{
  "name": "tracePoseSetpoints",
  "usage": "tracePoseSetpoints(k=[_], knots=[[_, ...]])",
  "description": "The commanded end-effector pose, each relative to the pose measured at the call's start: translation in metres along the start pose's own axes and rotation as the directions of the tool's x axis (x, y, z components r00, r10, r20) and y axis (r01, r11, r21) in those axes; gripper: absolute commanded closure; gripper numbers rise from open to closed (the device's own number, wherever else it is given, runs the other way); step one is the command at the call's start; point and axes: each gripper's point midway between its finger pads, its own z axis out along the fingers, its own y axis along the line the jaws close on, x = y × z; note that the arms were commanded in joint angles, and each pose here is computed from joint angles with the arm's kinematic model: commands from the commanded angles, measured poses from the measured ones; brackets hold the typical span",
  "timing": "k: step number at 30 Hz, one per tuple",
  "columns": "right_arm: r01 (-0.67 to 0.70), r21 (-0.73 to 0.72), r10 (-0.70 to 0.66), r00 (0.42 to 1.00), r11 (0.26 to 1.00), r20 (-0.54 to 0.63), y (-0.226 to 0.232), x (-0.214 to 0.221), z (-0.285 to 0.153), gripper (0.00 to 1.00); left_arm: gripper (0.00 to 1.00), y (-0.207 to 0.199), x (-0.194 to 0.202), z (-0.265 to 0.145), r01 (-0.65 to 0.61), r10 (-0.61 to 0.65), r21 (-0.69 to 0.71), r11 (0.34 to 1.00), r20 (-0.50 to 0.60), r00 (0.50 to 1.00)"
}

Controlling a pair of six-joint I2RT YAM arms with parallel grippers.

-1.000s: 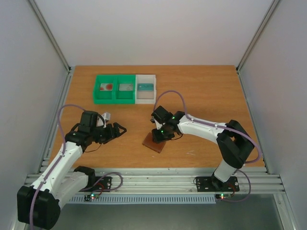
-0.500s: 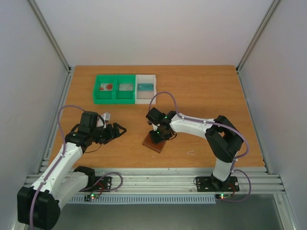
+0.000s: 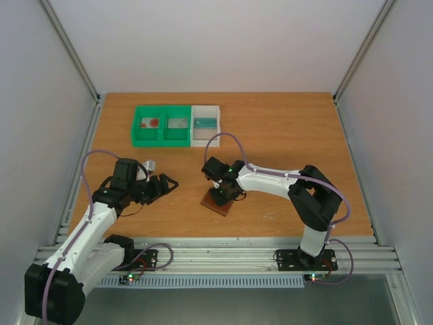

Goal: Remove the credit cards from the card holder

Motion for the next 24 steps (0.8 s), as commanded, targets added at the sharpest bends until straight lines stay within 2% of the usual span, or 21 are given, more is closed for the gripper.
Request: tracePoseSetpoints(k=[1,13,21,24], knots=[[0.047,0.096,-0.046,0.999,0.994,-0.012,-0.012,0.004,0.004,0.68,0.23,-0.008,-0.007,0.001,-0.018,0.017,0.038,0.999,0.024,1.0],[0.056,0.125,-0.062,0.997,0.991,0.038,-0.012,-0.005,-0.001,0.82,0.24,-0.007,-0.007,0.004,-0.01,0.009,0.039,0.999,0.022,1.0],[0.052,0.13,-0.062,0.995,0.99,0.076,-0.011,-0.013,-0.004,0.98,0.24,-0.005,-0.005,0.007,-0.005,0.005,0.041,0.999,0.012,1.0],[0.046,0.116,-0.055,0.995,0.992,0.081,-0.008,-0.015,-0.005,0.99,0.24,-0.004,-0.004,0.008,-0.005,0.004,0.039,0.999,0.006,1.0]])
